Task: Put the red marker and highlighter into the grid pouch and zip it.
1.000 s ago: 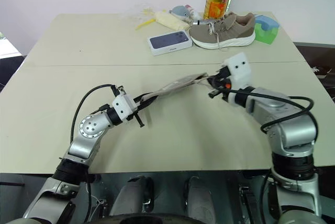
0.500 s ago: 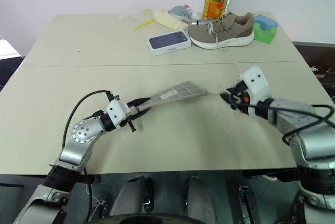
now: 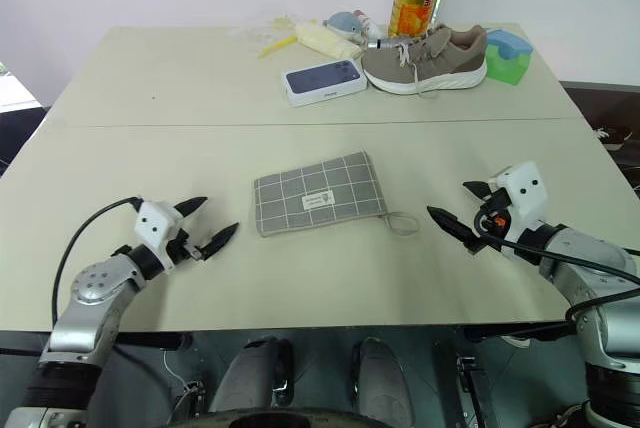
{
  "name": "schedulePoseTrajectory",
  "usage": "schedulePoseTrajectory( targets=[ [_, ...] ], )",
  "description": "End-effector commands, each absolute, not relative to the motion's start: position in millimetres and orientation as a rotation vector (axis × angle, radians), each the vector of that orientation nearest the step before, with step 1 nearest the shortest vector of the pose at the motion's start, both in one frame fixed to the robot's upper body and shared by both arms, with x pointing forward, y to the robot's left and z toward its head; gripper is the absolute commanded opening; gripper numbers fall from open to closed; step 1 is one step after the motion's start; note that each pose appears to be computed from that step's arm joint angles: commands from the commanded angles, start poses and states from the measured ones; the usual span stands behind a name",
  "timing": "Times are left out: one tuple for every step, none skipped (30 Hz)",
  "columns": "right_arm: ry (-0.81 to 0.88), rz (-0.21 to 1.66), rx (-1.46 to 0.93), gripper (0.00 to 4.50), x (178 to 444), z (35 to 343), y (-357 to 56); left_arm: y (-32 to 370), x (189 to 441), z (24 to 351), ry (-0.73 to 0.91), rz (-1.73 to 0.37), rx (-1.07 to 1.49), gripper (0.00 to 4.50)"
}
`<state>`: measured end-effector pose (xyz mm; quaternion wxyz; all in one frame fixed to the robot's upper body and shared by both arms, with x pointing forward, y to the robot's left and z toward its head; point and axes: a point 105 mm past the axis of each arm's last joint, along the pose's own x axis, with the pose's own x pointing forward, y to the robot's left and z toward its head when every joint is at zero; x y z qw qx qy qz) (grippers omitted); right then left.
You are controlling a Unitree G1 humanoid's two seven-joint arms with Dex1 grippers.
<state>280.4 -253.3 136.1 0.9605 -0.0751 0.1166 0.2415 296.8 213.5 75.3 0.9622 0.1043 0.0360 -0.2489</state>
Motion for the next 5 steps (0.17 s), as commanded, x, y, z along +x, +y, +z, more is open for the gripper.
schedulePoseTrajectory(
  targets=[
    [0.208,0.448,-0.156,4.5,281.0,136.6,-263.0,229.9,296.6,80.4,0.082,-0.415,0.164,4.46],
    [0.209,0.448,-0.156,4.5,281.3,134.9,-263.0,230.0,296.5,81.5,0.079,-0.413,0.166,4.46],
    [0.21,0.443,-0.15,4.5,282.2,133.6,-263.9,230.2,296.3,81.7,0.083,-0.41,0.167,4.46],
    [0.209,0.437,-0.146,4.5,283.1,132.5,-264.6,230.9,296.1,81.1,0.091,-0.405,0.167,4.46],
    [0.208,0.434,-0.143,4.5,283.8,131.9,-265.3,231.2,296.0,80.8,0.098,-0.402,0.166,4.46]
  ],
)
